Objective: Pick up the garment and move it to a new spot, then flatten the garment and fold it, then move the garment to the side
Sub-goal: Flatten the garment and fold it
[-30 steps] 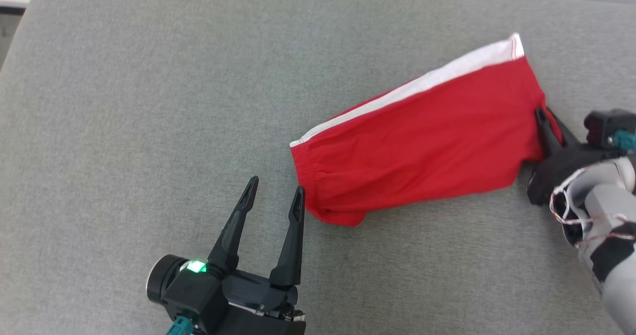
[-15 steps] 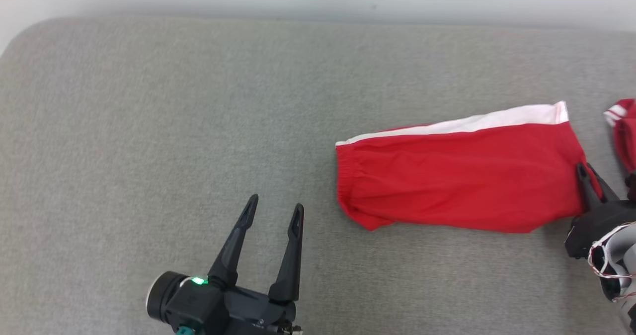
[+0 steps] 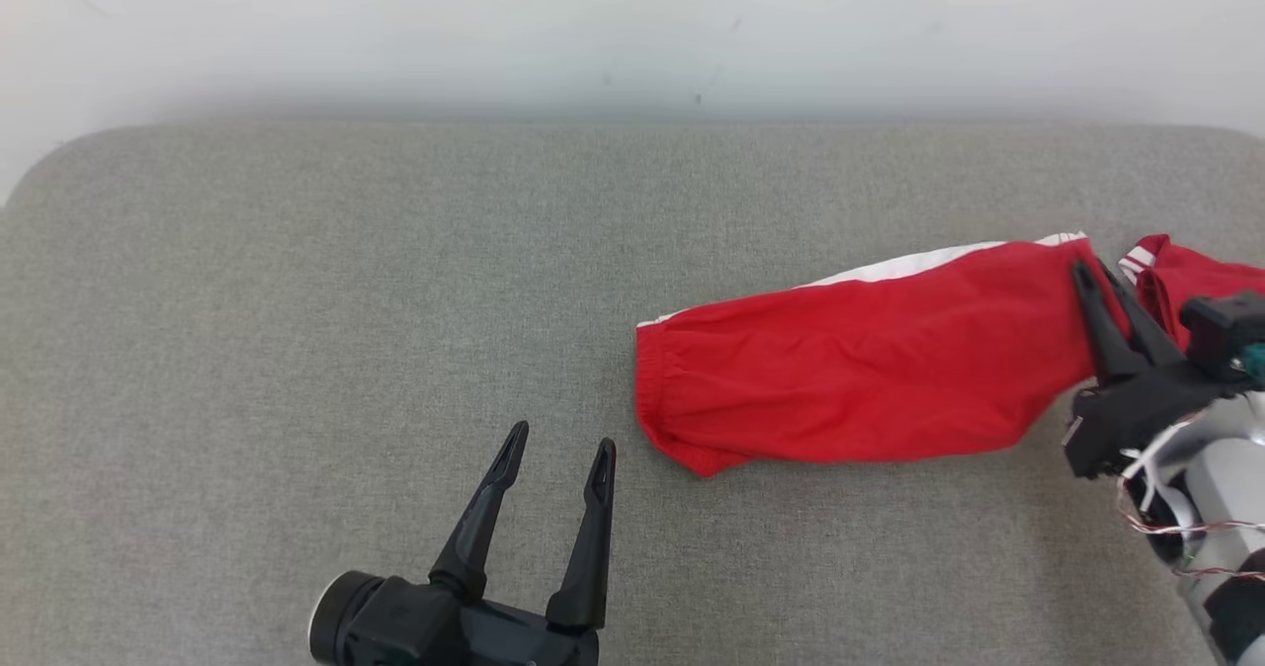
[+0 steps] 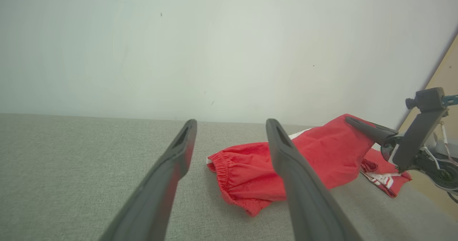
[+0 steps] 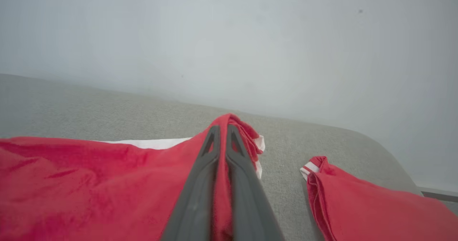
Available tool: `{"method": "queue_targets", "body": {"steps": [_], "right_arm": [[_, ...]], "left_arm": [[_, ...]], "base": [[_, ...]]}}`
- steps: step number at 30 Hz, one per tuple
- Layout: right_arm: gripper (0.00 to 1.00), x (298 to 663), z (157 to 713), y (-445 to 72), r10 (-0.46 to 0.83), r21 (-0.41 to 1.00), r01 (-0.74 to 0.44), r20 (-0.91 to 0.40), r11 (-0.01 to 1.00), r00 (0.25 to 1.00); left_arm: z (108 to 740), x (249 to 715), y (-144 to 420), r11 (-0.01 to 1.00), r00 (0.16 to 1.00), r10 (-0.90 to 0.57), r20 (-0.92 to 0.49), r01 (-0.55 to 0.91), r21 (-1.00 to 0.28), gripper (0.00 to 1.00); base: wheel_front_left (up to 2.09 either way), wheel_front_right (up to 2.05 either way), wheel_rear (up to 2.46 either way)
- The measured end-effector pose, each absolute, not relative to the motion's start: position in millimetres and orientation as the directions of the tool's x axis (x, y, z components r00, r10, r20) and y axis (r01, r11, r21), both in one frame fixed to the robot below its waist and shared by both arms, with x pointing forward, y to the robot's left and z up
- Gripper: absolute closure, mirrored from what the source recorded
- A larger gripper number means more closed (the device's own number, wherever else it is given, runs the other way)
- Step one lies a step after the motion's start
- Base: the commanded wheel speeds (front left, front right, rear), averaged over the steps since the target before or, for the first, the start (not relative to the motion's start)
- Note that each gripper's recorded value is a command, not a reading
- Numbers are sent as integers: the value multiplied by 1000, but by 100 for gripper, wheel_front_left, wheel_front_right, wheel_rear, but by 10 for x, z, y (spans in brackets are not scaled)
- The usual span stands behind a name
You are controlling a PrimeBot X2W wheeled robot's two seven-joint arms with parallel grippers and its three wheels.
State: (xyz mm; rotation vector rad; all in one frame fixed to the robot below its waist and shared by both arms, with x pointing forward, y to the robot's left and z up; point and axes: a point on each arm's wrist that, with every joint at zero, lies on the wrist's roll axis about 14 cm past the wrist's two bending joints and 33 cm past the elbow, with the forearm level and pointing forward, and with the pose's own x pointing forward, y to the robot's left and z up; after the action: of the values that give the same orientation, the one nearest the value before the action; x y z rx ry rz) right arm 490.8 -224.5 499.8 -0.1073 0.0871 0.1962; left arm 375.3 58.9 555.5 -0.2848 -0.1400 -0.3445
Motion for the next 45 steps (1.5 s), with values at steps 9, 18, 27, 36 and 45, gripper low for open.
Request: {"method": "queue_targets", "body": {"steps": [9, 18, 27, 36, 45], "right_arm": [[100, 4894, 5396, -1301, 406, -117, -405, -15, 907, 914], [100, 4693, 5224, -448, 591, -98, -599, -102, 795, 800], [100, 4666, 5102, -266, 635, -106, -651, -150, 752, 758], [100, 4509, 4909, -8, 685, -85, -713, -219, 696, 694], [100, 4407, 4613, 103, 697, -49, -739, -296, 672, 654]], "left_arm": [[5545, 3662, 680, 911, 945, -280, 169, 317, -265, 0], [5479, 3639, 823, 923, 961, -236, 145, 269, -276, 0], [5455, 3640, 954, 931, 971, -193, 140, 226, -287, 0], [5446, 3628, 971, 930, 973, -183, 141, 218, -297, 0], [5432, 3638, 1022, 933, 977, -165, 138, 200, -300, 0]], "base": [[0, 0, 0], [0, 0, 0], [0, 0, 0], [0, 0, 0], [0, 0, 0]]}}
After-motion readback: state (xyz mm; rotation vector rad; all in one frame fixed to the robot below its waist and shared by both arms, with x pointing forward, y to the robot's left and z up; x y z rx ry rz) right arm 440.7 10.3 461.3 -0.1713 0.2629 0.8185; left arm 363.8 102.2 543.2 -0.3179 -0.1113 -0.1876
